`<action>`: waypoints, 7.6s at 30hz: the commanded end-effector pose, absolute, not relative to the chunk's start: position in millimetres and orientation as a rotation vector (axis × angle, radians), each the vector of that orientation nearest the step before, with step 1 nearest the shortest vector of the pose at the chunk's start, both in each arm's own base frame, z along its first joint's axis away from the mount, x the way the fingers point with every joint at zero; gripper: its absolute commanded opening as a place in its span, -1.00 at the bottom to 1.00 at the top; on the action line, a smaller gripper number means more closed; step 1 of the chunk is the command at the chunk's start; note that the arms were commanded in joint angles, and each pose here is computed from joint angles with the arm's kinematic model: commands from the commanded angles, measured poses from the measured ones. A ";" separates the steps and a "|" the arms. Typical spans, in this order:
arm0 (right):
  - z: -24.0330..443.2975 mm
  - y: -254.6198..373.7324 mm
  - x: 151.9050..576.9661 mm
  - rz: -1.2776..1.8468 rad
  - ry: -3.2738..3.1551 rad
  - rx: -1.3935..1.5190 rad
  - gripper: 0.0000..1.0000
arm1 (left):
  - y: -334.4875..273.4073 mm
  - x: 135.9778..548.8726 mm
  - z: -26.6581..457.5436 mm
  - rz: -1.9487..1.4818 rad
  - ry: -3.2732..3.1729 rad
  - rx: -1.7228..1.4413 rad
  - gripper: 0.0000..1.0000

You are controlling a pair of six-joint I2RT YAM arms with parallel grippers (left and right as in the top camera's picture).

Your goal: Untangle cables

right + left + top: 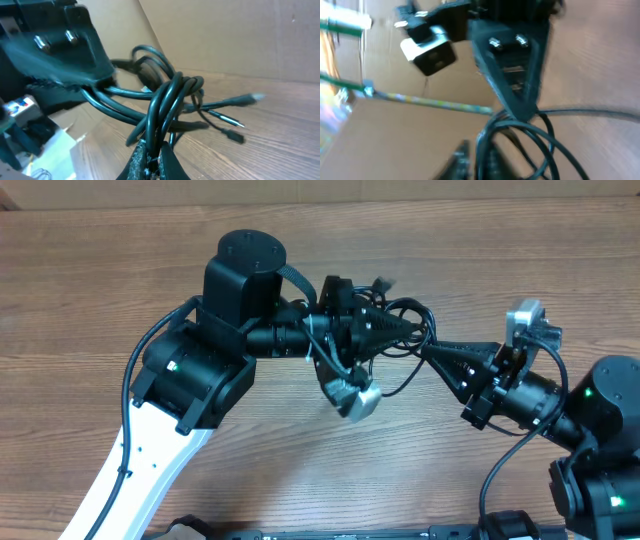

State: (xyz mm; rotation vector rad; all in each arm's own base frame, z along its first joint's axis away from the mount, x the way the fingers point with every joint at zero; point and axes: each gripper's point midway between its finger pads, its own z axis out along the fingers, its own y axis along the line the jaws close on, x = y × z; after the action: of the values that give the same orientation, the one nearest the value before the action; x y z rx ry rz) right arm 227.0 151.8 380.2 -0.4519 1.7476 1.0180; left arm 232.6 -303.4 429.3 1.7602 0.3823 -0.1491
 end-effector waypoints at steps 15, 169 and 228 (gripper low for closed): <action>387.0 146.6 263.0 0.825 1.637 -0.545 -0.92 | -291.4 279.3 451.2 -0.563 1.274 1.256 0.99; 423.8 188.4 153.8 1.388 1.306 -1.192 -0.80 | -265.2 228.1 423.0 -1.309 1.275 1.394 0.59; 428.3 189.2 145.9 1.408 1.253 -1.237 -0.92 | -209.1 251.6 437.5 -1.315 1.230 1.276 0.57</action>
State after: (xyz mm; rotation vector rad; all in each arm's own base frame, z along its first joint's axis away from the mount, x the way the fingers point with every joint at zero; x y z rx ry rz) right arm 155.1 189.3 421.5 -1.2017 1.2961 1.3956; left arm 254.3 -201.5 435.8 1.2441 1.2523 -1.3281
